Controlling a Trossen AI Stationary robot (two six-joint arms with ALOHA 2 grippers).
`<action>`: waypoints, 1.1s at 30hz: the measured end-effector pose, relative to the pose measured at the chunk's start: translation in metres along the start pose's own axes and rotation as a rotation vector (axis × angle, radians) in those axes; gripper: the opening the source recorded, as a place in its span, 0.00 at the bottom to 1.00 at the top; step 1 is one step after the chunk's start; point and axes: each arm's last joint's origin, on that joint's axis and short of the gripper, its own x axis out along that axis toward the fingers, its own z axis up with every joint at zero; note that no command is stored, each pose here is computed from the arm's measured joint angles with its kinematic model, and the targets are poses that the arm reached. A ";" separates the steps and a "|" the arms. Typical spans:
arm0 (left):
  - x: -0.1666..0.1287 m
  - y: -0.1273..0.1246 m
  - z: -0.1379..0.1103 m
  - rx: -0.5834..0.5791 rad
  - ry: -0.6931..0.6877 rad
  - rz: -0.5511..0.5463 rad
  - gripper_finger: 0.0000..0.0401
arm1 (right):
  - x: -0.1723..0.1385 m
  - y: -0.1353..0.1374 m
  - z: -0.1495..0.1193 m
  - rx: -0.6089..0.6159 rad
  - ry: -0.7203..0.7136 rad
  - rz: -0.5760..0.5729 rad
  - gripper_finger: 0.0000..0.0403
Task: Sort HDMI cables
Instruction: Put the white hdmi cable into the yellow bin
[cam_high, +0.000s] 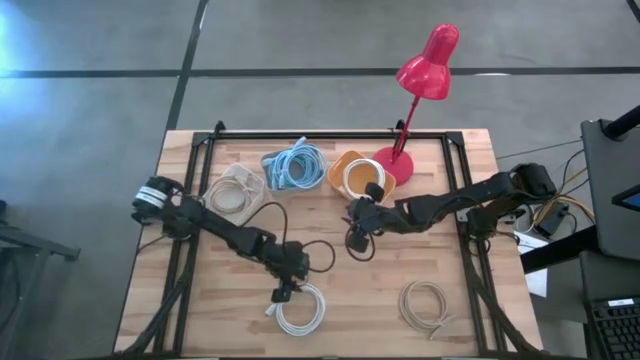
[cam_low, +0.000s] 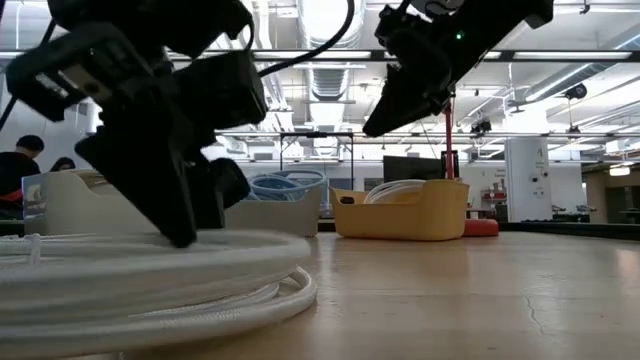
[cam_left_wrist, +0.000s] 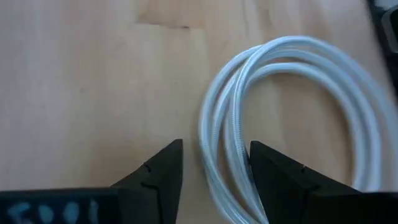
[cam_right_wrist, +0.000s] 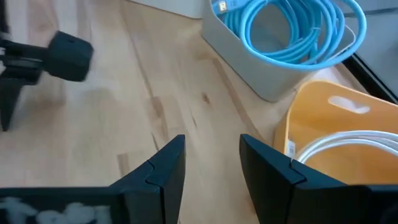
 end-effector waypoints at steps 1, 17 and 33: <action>0.002 0.001 -0.001 0.000 -0.002 0.018 0.44 | -0.001 0.001 0.000 -0.002 -0.002 0.003 0.36; -0.001 0.009 0.003 -0.006 -0.057 0.168 0.04 | -0.006 0.020 0.008 -0.038 -0.045 0.390 0.39; -0.059 0.001 0.048 0.172 -0.263 0.704 0.03 | 0.036 0.036 0.002 -0.101 -0.183 0.265 0.38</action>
